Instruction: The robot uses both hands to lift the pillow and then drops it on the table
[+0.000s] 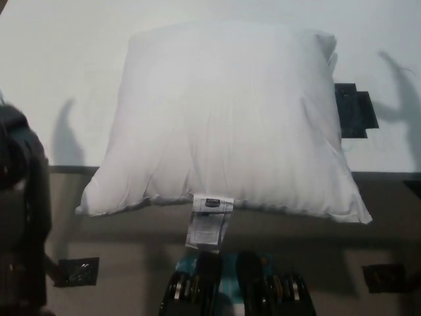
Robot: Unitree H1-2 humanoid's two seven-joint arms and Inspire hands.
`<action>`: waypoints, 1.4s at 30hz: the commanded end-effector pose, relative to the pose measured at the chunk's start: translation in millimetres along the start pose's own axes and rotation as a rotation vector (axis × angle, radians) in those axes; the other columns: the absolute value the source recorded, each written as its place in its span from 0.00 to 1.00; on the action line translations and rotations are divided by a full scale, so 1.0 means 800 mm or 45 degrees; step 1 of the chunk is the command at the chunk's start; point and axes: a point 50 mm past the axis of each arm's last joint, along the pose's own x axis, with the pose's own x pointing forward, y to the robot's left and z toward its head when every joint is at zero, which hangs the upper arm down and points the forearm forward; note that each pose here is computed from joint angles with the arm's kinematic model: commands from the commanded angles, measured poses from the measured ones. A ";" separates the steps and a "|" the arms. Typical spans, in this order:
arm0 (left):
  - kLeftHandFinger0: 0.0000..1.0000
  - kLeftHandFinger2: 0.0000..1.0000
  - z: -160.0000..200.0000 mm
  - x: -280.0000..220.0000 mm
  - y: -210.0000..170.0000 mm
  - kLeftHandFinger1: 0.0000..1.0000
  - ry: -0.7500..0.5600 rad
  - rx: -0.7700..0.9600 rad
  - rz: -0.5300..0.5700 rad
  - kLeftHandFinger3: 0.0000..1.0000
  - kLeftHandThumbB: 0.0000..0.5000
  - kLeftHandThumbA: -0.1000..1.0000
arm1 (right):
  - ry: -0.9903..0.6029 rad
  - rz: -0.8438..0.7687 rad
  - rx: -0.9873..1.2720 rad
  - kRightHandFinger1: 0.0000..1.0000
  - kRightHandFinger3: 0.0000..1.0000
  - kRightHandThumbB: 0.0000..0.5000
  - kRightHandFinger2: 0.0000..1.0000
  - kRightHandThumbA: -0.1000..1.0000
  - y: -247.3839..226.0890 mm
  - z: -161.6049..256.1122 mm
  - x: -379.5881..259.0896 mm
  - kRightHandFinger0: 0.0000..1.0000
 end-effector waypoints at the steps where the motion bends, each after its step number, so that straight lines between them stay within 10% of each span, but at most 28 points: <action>1: 1.00 1.00 -0.065 -0.055 0.052 1.00 0.442 -0.271 -0.114 1.00 0.09 1.00 | -0.047 0.049 0.008 1.00 1.00 0.44 1.00 1.00 0.003 -0.016 0.006 1.00; 16: 1.00 1.00 -0.137 -0.146 0.056 1.00 0.765 -0.373 -0.155 1.00 0.19 1.00 | 0.282 0.096 0.144 1.00 1.00 0.45 1.00 1.00 0.039 -0.138 -0.018 1.00; 23: 1.00 1.00 -0.152 -0.172 0.066 1.00 0.886 -0.378 -0.085 1.00 0.05 1.00 | 0.434 0.120 0.237 1.00 1.00 0.70 1.00 1.00 0.037 -0.194 -0.044 1.00; 25: 1.00 1.00 -0.158 -0.175 0.066 1.00 0.904 -0.366 -0.083 1.00 0.04 1.00 | 0.466 0.105 0.232 1.00 1.00 0.65 1.00 1.00 0.031 -0.203 -0.046 1.00; 42: 1.00 1.00 -0.161 -0.141 0.026 1.00 0.915 -0.159 -0.331 1.00 0.12 1.00 | 0.520 0.317 0.485 1.00 1.00 0.65 1.00 1.00 0.142 -0.189 -0.077 1.00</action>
